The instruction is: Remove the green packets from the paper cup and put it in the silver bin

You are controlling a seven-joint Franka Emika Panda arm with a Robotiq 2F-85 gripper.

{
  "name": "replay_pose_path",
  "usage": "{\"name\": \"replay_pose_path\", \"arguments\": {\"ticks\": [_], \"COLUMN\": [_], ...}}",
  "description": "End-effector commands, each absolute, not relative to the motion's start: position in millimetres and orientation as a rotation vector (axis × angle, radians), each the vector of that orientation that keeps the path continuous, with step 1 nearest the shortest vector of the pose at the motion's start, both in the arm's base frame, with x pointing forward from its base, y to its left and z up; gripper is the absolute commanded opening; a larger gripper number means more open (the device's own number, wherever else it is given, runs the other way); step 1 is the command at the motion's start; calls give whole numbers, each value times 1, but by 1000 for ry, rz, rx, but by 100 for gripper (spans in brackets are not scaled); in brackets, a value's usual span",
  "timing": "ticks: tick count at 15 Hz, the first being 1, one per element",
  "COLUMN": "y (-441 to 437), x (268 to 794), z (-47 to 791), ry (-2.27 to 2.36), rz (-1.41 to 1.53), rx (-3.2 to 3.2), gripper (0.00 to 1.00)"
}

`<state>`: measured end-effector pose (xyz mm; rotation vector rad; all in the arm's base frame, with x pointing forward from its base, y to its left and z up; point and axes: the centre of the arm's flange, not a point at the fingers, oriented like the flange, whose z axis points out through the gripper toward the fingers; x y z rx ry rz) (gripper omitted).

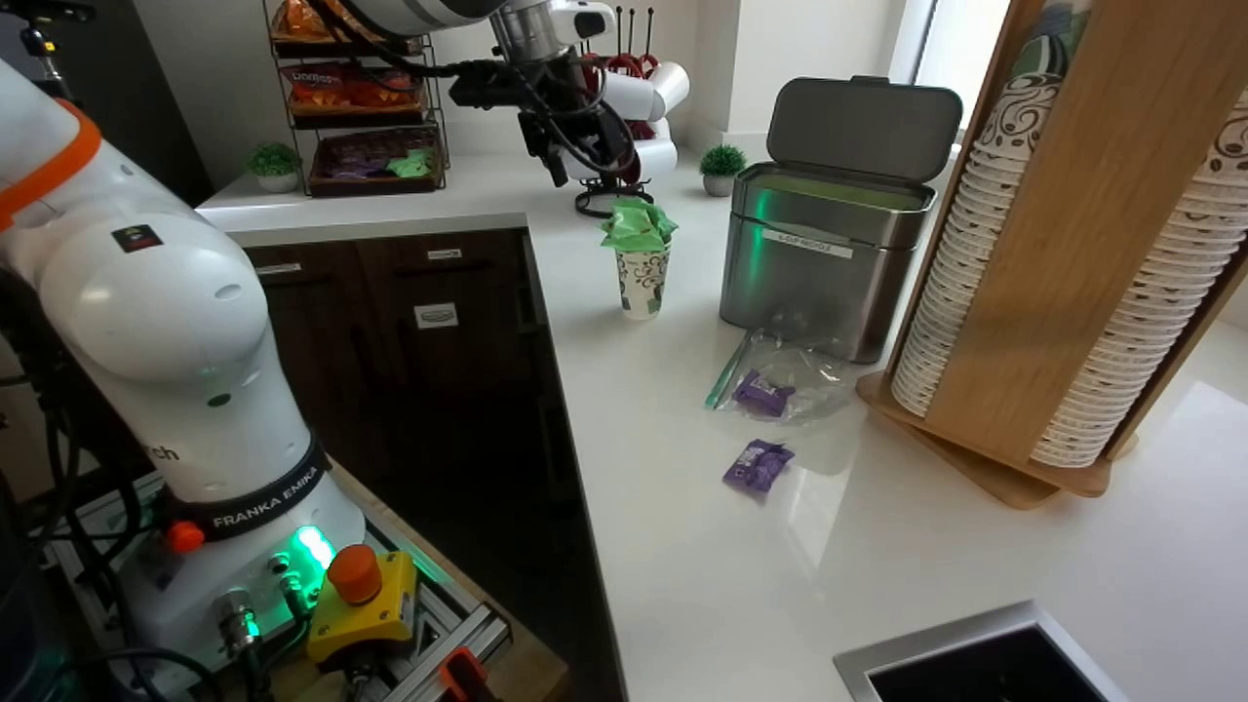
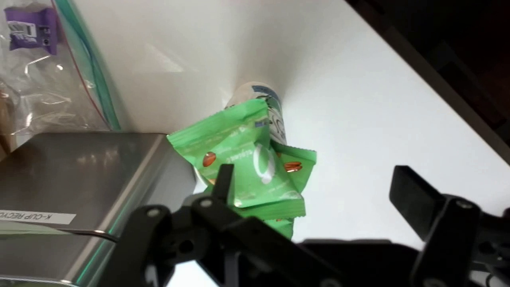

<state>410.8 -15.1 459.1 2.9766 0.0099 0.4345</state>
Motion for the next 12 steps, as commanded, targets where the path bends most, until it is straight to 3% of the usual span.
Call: {"name": "replay_pose_path", "arguments": {"ticks": [1, 12], "y": [-10, -11], "x": [408, 412], "z": [452, 460], "ry": [-6, -16], "rz": [456, 446], "rx": [2875, 2895], "gripper": [100, 100]}}
